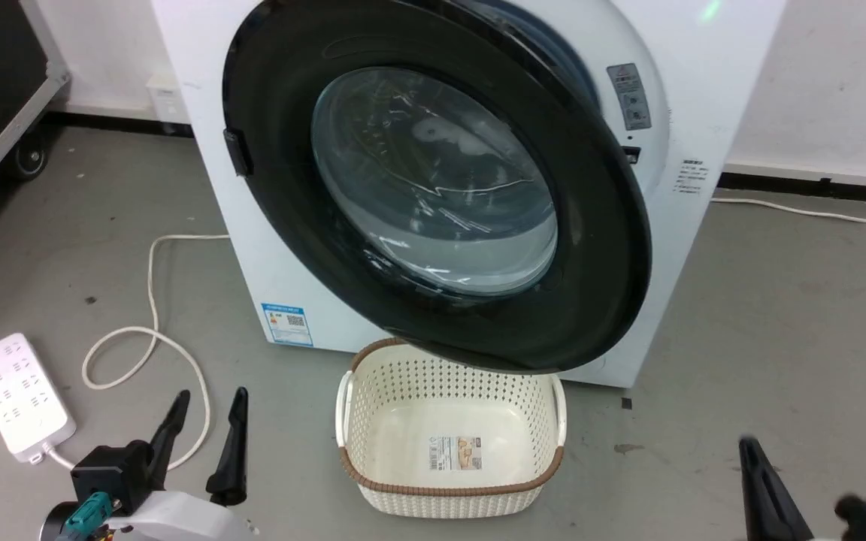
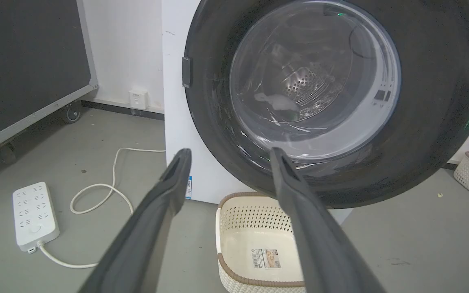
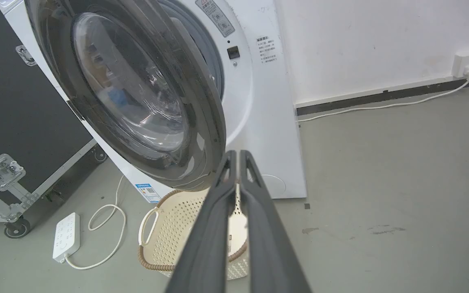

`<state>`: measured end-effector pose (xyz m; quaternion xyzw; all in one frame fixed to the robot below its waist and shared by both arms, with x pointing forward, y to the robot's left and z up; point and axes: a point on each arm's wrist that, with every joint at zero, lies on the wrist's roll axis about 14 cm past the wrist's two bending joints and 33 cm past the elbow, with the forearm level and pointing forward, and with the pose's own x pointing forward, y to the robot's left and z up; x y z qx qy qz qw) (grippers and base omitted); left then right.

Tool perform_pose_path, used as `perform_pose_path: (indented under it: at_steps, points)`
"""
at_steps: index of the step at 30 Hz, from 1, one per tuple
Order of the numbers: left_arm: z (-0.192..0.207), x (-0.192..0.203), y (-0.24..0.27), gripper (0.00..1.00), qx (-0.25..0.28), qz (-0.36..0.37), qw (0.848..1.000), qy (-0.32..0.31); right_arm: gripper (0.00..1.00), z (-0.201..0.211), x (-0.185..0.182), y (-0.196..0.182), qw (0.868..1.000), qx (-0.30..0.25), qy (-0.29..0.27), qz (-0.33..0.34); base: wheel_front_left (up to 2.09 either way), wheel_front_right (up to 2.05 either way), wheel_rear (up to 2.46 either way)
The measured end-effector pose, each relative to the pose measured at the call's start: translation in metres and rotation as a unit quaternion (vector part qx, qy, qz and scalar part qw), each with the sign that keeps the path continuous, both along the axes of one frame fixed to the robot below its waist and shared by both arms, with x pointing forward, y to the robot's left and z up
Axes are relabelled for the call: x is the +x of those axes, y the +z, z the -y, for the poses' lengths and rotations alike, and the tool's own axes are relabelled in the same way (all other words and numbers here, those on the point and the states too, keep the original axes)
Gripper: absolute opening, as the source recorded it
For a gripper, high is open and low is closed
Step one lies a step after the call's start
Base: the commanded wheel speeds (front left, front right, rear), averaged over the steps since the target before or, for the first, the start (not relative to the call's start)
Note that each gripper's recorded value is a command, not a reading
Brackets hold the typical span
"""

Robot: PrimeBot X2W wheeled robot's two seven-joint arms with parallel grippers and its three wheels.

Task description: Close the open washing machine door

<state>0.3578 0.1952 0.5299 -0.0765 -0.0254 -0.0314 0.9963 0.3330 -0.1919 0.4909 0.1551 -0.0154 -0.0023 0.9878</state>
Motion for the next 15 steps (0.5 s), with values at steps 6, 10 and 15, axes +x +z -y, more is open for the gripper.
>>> perform_pose_path:
  at_steps: [6,10,15]
  points:
    - [-0.006,-0.002,0.004,1.0,0.001,0.007,1.0,0.011,0.0,-0.039,0.029,0.017,0.998,-0.003,0.065,0.006,0.0,0.0,0.0]
    - [-0.012,-0.002,0.004,1.0,0.005,0.008,1.0,0.019,0.0,-0.055,0.053,0.02,0.996,-0.012,0.091,-0.002,0.0,0.0,0.0]
    - [-0.017,0.005,0.007,1.0,0.005,0.013,1.0,0.026,0.0,-0.066,0.09,0.015,0.994,-0.022,0.105,-0.016,0.0,0.0,0.0]
